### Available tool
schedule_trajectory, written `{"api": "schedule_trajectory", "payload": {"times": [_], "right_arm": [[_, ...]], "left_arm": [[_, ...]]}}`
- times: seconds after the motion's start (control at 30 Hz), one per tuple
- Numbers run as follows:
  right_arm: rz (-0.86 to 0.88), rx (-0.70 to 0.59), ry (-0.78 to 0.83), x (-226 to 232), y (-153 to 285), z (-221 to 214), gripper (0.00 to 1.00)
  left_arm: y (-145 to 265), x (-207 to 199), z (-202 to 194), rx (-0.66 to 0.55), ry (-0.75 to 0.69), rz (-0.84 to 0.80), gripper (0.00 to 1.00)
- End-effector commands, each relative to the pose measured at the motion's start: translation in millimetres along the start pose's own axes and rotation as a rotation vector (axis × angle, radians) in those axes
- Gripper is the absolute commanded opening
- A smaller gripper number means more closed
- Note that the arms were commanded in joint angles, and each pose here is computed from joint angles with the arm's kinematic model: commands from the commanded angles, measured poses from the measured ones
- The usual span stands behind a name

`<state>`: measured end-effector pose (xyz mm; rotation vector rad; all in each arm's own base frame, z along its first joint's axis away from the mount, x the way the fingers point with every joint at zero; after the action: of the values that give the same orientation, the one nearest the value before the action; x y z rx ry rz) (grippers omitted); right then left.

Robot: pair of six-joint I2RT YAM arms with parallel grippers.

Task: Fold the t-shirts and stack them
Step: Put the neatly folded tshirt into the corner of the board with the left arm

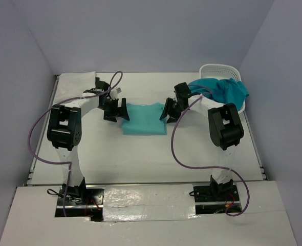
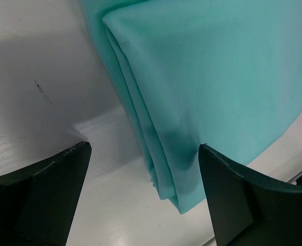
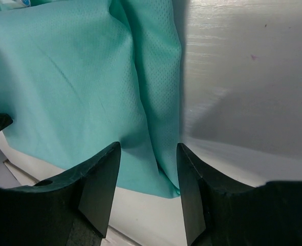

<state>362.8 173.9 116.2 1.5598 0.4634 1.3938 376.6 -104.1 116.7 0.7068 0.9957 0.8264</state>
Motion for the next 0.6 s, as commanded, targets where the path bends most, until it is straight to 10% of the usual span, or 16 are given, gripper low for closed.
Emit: {"api": "schedule_trajectory", "payload": {"times": [0.0,0.4,0.5,0.57], "right_arm": [[0.011,-0.006,-0.002,1.5,-6.5,-2.6,0.55],[0.045,0.028,-0.053,-11.0,-18.3,-17.9,0.53],[0.064,0.025,-0.048,-9.4,-16.4,-18.6,0.52],[0.072,0.024,-0.054,-8.6,-13.2,-16.7,0.53]], "left_arm": [[-15.5,2.6,-5.1,0.017,0.077,-0.003,0.99],[-75.8,11.6,-35.2,0.145,0.230,-0.195,0.49],[-73.4,12.3,-26.6,0.131,0.213,-0.212,0.06],[-68.6,14.6,-16.5,0.108,0.173,-0.198,0.00]]}}
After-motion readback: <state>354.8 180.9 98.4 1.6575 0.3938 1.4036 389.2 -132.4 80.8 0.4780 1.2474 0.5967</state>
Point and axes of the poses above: each gripper's point midway between its finger pads, its own y axis back along the fingers, its own x axis along the line the jaws close on, z = x × y, the point moved 9 cm from there along y, back along the fingers, and after that the axes turned 9 degrees about -y, right-handed, at the moved point
